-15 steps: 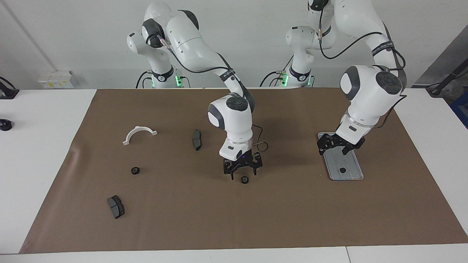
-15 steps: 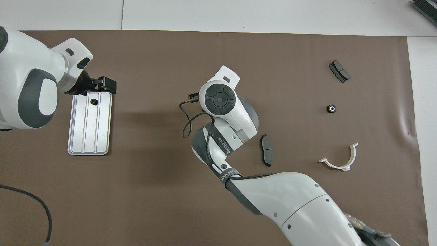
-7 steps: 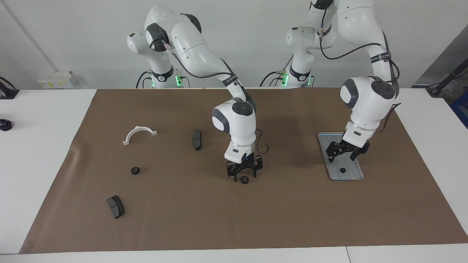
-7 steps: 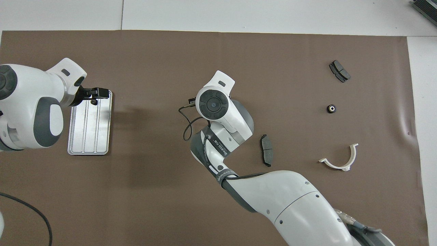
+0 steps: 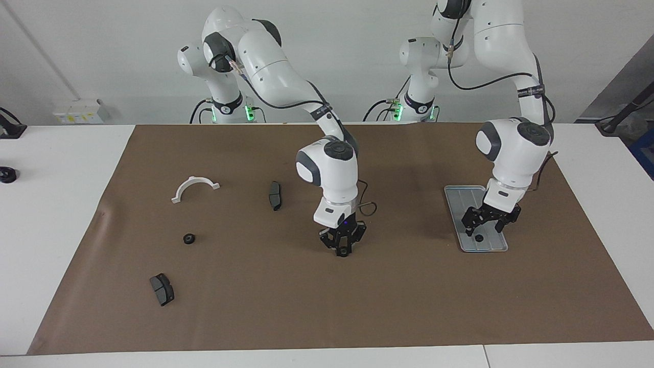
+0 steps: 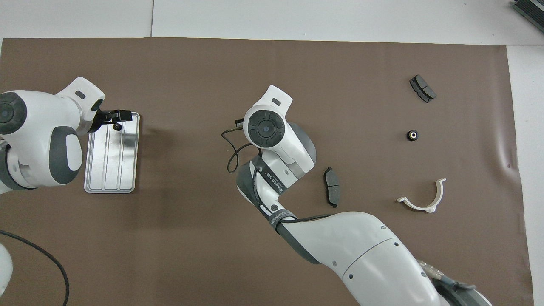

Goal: Place bearing gear from tray to pile
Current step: 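Grasp the last bearing with the left gripper while the right gripper places another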

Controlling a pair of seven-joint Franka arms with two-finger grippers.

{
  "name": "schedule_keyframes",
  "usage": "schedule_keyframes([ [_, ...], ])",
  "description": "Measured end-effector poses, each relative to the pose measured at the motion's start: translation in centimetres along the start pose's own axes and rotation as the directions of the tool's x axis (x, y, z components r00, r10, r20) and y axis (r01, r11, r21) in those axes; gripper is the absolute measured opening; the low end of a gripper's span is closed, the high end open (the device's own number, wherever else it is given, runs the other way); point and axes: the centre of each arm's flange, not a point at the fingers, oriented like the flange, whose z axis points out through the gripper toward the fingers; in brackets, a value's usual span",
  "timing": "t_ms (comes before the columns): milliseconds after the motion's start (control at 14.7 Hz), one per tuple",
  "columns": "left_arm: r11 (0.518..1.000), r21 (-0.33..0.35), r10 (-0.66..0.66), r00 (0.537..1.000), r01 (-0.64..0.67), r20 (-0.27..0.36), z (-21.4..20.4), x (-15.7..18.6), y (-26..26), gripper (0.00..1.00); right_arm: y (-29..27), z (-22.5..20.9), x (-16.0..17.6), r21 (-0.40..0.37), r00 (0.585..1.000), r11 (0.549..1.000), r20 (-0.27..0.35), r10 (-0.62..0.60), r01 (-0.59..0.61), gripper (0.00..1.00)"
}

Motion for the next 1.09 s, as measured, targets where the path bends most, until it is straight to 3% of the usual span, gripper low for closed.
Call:
schedule_keyframes([
  [136, 1.000, 0.004, 0.016, 1.000, -0.016, -0.005, 1.2, -0.1, -0.4, 0.96, 0.1, 0.0, 0.1, -0.001, 1.000, 1.000, -0.001, 0.001, -0.001, 0.35],
  [273, 1.000, 0.005, 0.022, 1.000, -0.022, -0.002, 1.6, -0.2, -0.5, 0.78, 0.9, -0.4, 0.7, -0.011, 1.000, 1.000, -0.008, 0.010, -0.010, 0.35],
  [341, 1.000, 0.005, 0.022, 1.000, -0.022, 0.000, 1.6, -0.2, -0.5, 0.78, 1.8, -1.5, 1.6, -0.021, 1.000, 0.999, -0.011, 0.024, -0.024, 0.35],
  [477, 1.000, 0.006, 0.022, 1.000, -0.022, 0.012, 2.1, -0.7, -0.5, 0.68, 5.6, -5.1, 3.5, -0.049, 0.997, 0.996, 0.004, 0.078, -0.078, 0.35],
  [614, 1.000, 0.006, 0.022, 1.000, -0.022, 0.019, 2.4, -1.1, -0.6, 0.68, 11.9, -9.4, 4.2, -0.075, 0.994, 0.991, 0.027, 0.108, -0.106, 0.35],
  [818, 1.000, 0.007, 0.020, 1.000, -0.020, 0.023, 2.6, -1.3, -0.8, 0.67, 21.7, -13.0, 0.0, -0.104, 0.989, 0.990, 0.106, 0.104, -0.093, 0.35],
  [886, 1.000, 0.007, 0.020, 1.000, -0.020, 0.024, 2.6, -1.4, -0.9, 0.63, 23.7, -13.2, -2.1, -0.109, 0.984, 0.990, 0.139, 0.107, -0.093, 0.35],
  [1023, 1.000, 0.008, 0.021, 0.999, -0.021, 0.026, 2.7, -1.4, -0.9, 0.47, 26.1, -12.3, -6.2, -0.112, 0.974, 0.991, 0.206, 0.096, -0.074, 0.35],
  [1091, 1.000, 0.008, 0.021, 0.999, -0.021, 0.027, 2.8, -1.5, -0.9, 0.46, 27.4, -11.4, -8.0, -0.108, 0.971, 0.992, 0.224, 0.084, -0.061, 0.35],
])
